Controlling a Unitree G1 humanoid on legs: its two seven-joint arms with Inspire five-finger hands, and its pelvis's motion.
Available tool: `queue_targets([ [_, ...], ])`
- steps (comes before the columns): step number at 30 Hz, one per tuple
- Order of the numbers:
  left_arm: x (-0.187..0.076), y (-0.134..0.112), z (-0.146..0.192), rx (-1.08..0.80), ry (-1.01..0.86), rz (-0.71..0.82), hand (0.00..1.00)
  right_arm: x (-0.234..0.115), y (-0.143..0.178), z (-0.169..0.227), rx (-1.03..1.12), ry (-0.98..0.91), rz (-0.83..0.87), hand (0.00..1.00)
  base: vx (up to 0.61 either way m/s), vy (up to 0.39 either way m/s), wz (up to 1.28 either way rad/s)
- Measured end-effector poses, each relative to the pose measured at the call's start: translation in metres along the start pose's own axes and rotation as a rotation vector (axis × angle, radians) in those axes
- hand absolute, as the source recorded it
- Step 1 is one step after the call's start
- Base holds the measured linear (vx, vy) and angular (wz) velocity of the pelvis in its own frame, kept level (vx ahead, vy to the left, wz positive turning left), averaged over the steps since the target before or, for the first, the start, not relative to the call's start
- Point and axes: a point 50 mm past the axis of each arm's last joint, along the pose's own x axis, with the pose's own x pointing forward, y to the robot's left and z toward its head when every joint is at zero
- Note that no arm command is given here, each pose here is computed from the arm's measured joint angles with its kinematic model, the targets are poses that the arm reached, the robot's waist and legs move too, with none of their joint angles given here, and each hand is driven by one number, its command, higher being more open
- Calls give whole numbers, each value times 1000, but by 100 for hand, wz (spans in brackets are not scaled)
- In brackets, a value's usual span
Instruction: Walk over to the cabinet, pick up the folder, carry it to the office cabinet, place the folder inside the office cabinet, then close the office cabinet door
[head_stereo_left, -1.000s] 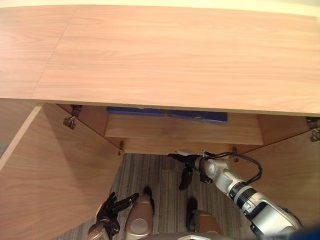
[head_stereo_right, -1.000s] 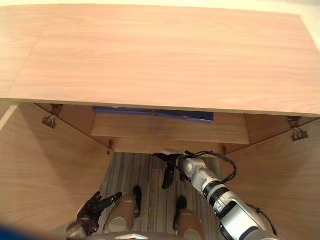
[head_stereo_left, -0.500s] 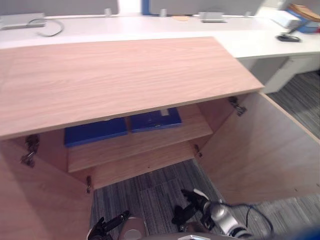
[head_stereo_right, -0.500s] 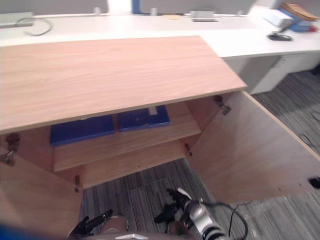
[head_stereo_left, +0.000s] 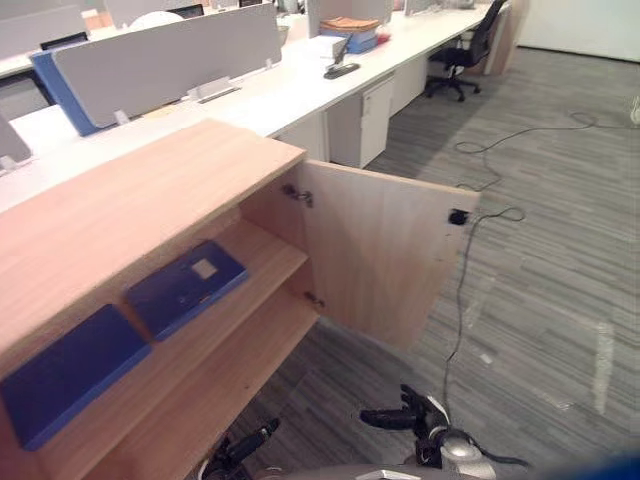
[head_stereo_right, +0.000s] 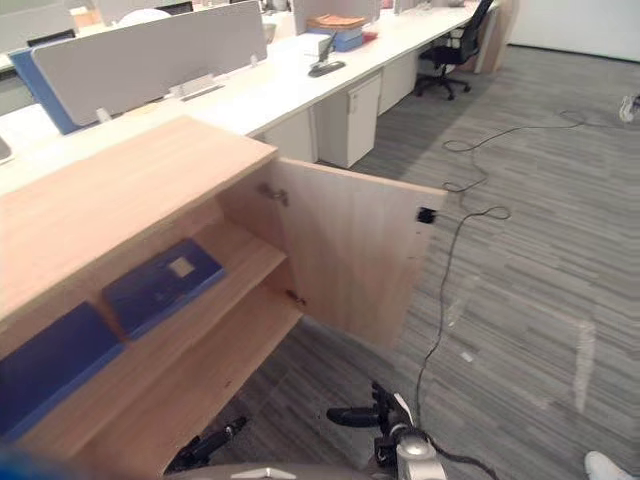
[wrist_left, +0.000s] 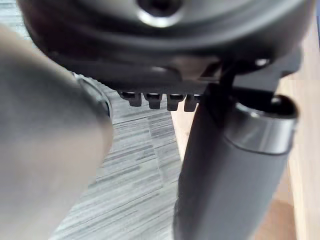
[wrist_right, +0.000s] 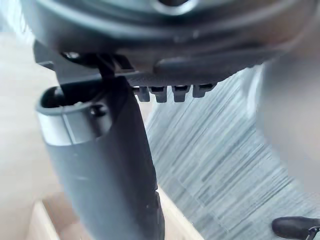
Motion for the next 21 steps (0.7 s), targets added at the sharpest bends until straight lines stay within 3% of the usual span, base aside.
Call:
queue_targets([
  [6, -1, 1, -5, 76, 17, 14, 100, -2, -30, 3, 75, -10, -164, 100, 82, -168, -63],
  [14, 1, -25, 8, 258, -45, -72, 100, -5, -48, 18, 111, -82, -269, 100, 61, -45, 3],
  [19, -1, -20, 3, 308, -44, -67, 100, -4, -57, 58, 161, -206, -324, 100, -74, -3, 22],
  [21, -2, -5, -2, 313, -25, -34, 100, -5, -64, 87, 201, -293, -351, 100, -107, 26, 16],
])
